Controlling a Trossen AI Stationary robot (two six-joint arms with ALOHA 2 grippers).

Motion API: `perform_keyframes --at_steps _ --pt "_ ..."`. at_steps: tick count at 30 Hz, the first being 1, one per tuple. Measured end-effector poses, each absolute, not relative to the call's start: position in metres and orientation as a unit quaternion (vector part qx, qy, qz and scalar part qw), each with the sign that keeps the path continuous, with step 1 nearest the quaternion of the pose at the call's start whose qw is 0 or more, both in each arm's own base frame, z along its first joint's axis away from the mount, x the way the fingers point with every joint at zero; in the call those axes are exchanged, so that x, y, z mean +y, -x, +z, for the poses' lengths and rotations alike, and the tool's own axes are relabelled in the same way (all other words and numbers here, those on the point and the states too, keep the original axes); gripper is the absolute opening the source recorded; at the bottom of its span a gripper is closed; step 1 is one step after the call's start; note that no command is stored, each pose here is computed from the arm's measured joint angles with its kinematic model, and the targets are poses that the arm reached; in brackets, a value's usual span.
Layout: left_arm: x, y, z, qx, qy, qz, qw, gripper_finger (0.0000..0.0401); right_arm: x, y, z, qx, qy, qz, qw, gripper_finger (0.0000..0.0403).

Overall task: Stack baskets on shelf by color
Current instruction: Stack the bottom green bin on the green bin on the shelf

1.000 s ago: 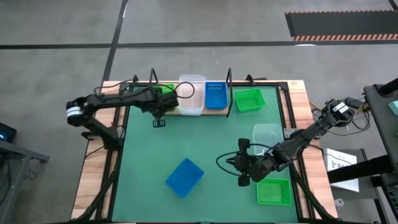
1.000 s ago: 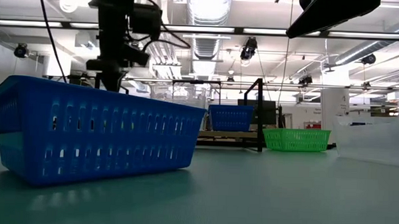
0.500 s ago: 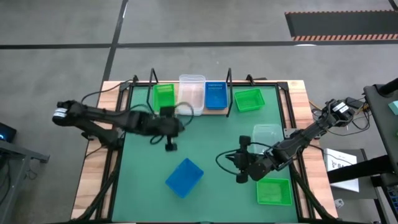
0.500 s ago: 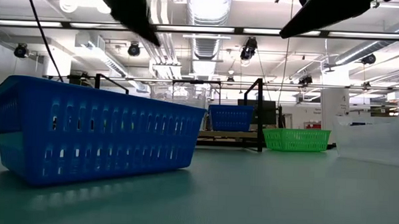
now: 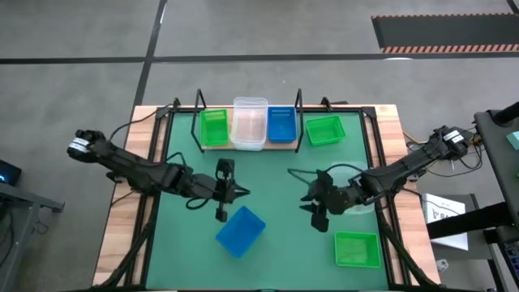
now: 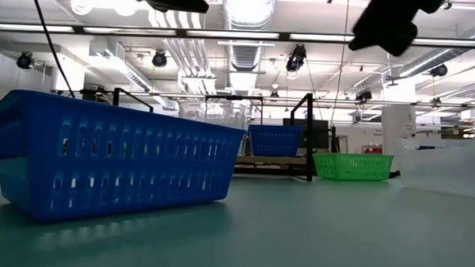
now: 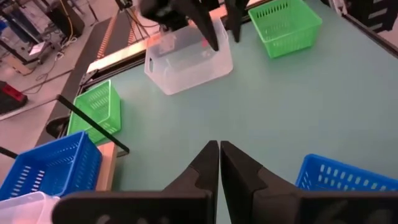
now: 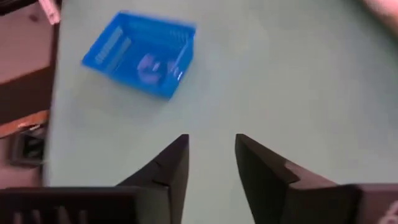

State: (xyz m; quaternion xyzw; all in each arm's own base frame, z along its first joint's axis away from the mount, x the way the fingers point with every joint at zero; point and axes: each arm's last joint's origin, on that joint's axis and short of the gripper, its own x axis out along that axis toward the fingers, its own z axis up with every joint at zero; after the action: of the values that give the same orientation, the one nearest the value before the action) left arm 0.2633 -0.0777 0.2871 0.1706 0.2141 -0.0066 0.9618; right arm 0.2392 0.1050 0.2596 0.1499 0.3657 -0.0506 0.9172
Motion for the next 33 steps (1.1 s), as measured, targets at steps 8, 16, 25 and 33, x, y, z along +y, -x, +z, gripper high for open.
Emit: perform_keyframes --at_steps 8,16,25,33 --pt "-0.075 -0.264 0.285 0.216 -0.172 -0.001 0.961 0.0000 0.114 -0.231 0.255 0.511 -0.361 -0.037 0.779 0.0146" --pt "-0.073 -0.266 0.290 0.192 -0.210 0.042 0.958 0.0000 0.158 -0.220 0.259 0.677 -0.378 -0.140 0.616 0.0129" --pt "-0.065 -0.257 0.305 0.173 -0.247 0.140 0.943 0.0000 0.211 -0.230 0.251 0.685 -0.409 -0.194 0.571 0.0166" --pt "-0.058 -0.243 0.313 0.157 -0.241 0.185 0.940 0.0000 0.229 -0.242 0.218 0.695 -0.396 -0.250 0.546 0.0191"
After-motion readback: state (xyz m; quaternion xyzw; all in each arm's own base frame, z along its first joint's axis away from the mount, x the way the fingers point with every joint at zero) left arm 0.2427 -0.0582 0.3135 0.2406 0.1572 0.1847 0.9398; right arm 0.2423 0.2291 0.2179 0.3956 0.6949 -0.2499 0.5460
